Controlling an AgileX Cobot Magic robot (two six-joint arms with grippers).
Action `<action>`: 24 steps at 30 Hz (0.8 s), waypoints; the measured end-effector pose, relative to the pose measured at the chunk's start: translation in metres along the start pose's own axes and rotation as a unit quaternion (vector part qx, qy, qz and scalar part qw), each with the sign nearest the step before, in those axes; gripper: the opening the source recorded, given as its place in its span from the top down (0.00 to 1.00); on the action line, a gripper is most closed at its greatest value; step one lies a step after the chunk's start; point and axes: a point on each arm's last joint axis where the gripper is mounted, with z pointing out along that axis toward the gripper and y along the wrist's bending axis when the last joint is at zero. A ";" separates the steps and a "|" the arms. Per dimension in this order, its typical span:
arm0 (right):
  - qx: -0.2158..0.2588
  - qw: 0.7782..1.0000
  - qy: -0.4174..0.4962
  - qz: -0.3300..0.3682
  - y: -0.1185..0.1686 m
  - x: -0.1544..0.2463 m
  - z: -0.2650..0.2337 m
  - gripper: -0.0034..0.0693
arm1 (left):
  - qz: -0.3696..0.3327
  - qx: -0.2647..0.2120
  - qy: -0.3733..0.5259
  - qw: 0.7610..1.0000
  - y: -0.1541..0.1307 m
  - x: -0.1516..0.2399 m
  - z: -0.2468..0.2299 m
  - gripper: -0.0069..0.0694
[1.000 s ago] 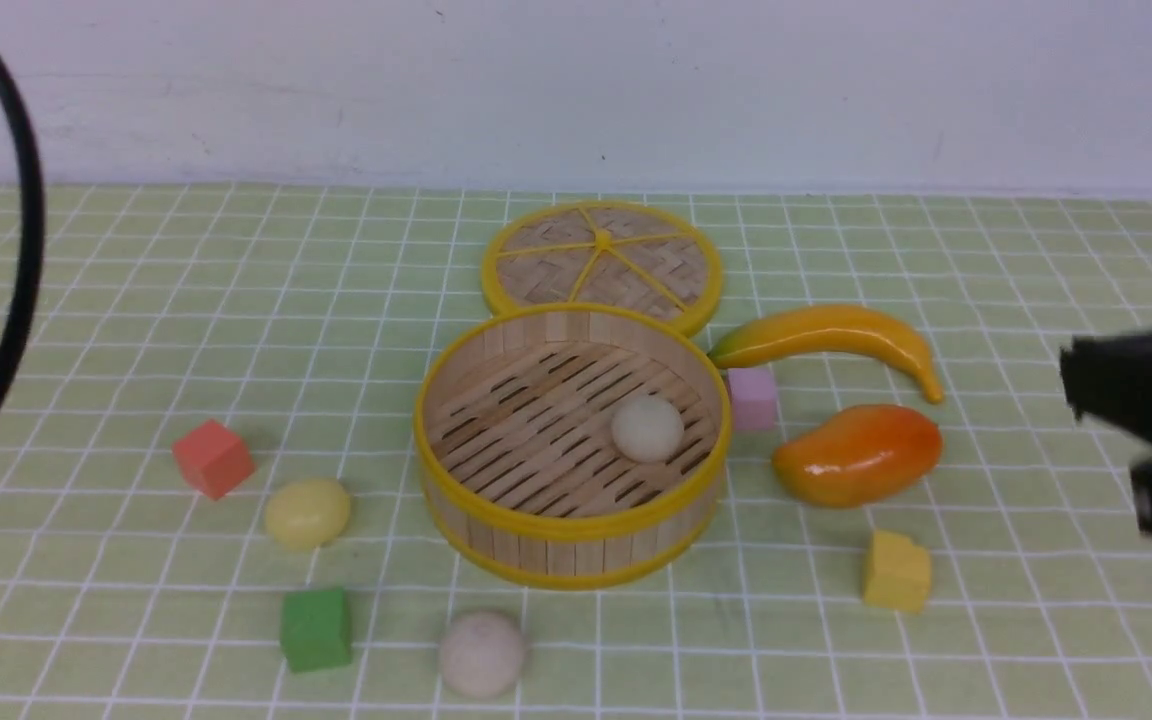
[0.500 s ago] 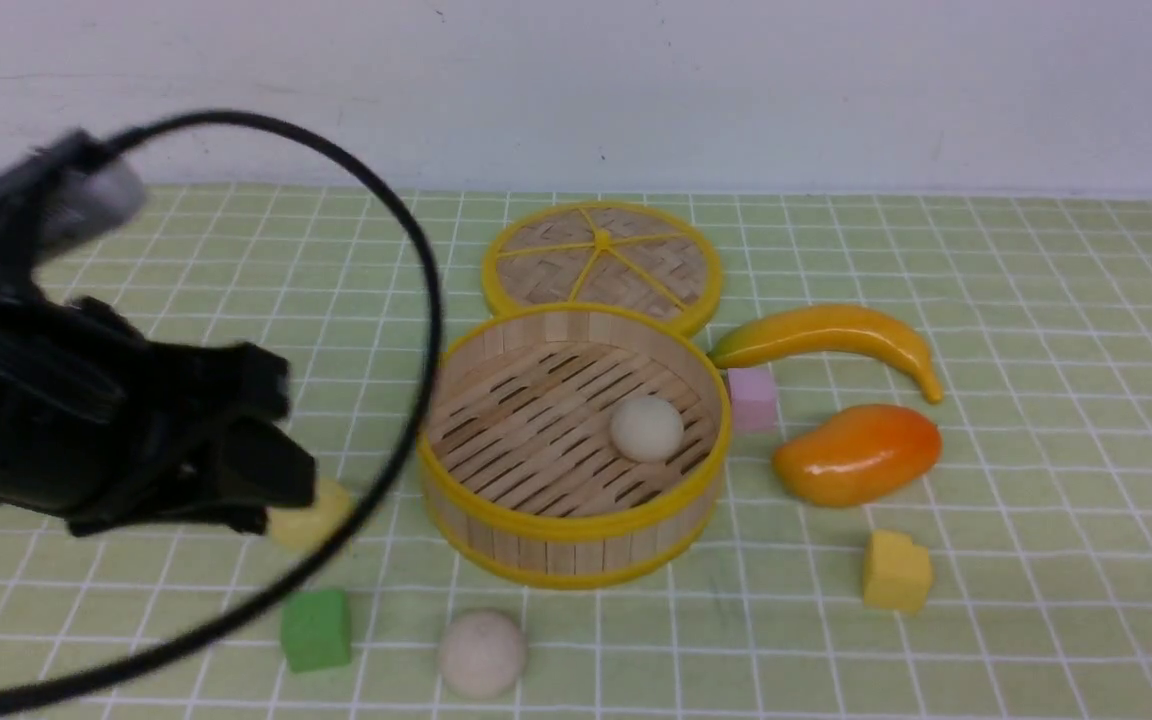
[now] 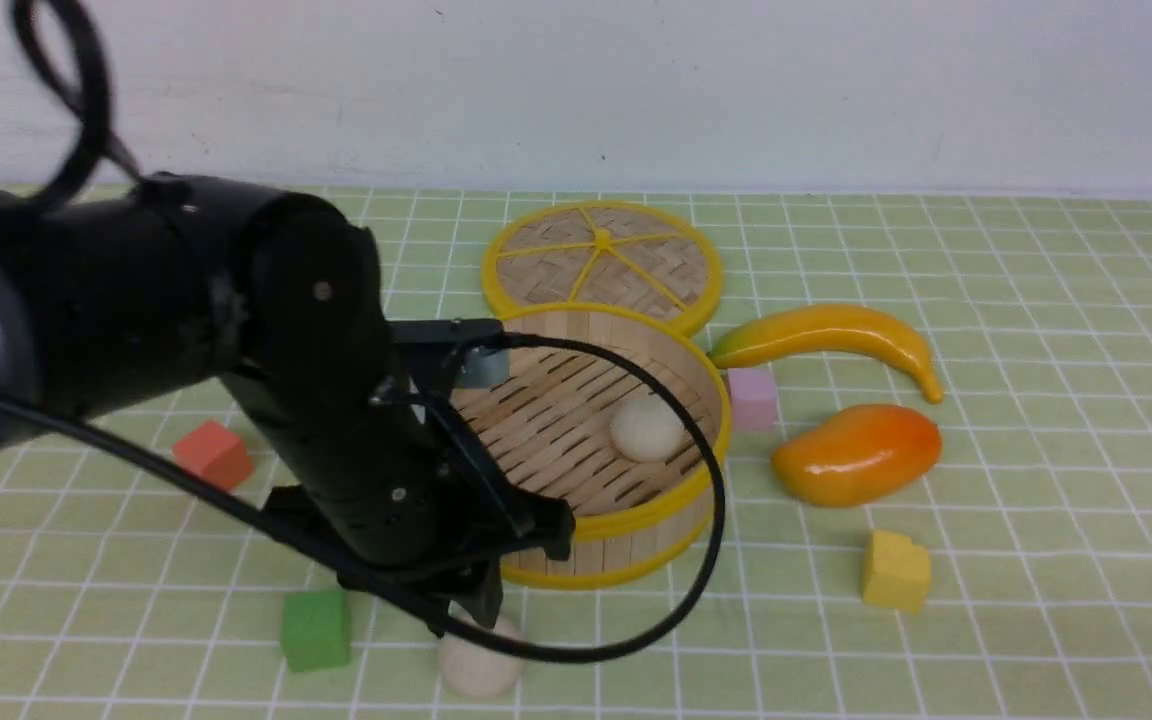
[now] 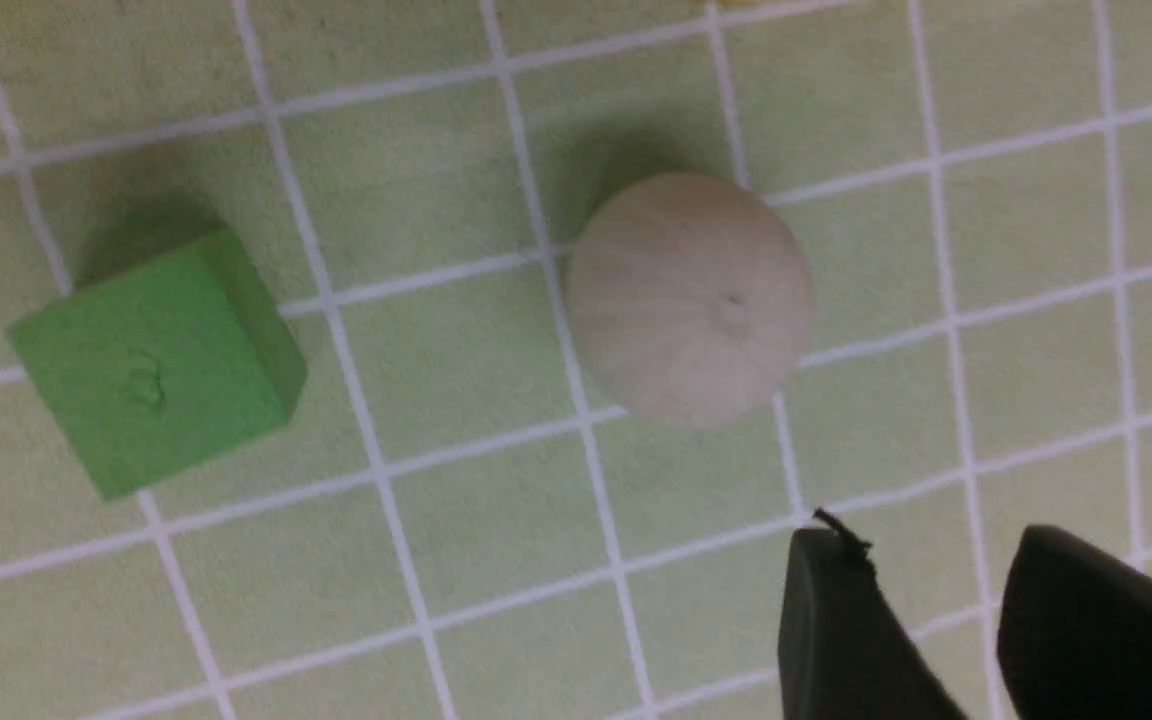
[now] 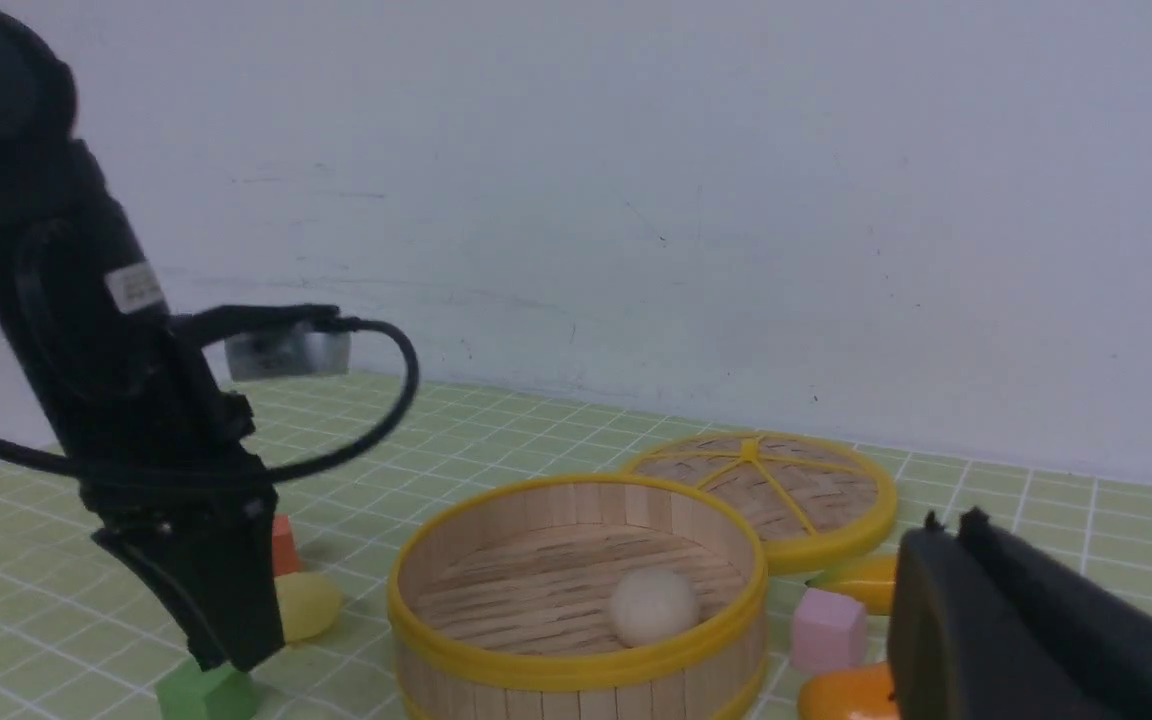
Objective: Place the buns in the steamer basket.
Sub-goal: Use the left arm to grab a steamed stuffed bun
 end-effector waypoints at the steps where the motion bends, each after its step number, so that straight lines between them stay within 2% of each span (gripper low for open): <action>1: 0.000 1.000 0.000 0.000 0.000 0.000 0.000 0.96 | 0.001 -0.008 0.007 1.000 0.001 -0.002 0.008 0.60; 10: 0.000 1.000 0.000 0.000 0.000 0.000 0.000 0.95 | -0.001 -0.018 0.009 1.000 0.003 -0.012 0.047 0.60; 21: 0.000 1.000 0.000 0.000 0.000 0.000 0.000 0.94 | -0.010 -0.028 0.019 0.999 0.005 -0.015 0.066 0.60; 24: 0.000 1.000 0.000 0.000 0.000 0.000 0.000 0.93 | -0.008 -0.031 0.019 0.999 0.006 -0.016 0.067 0.63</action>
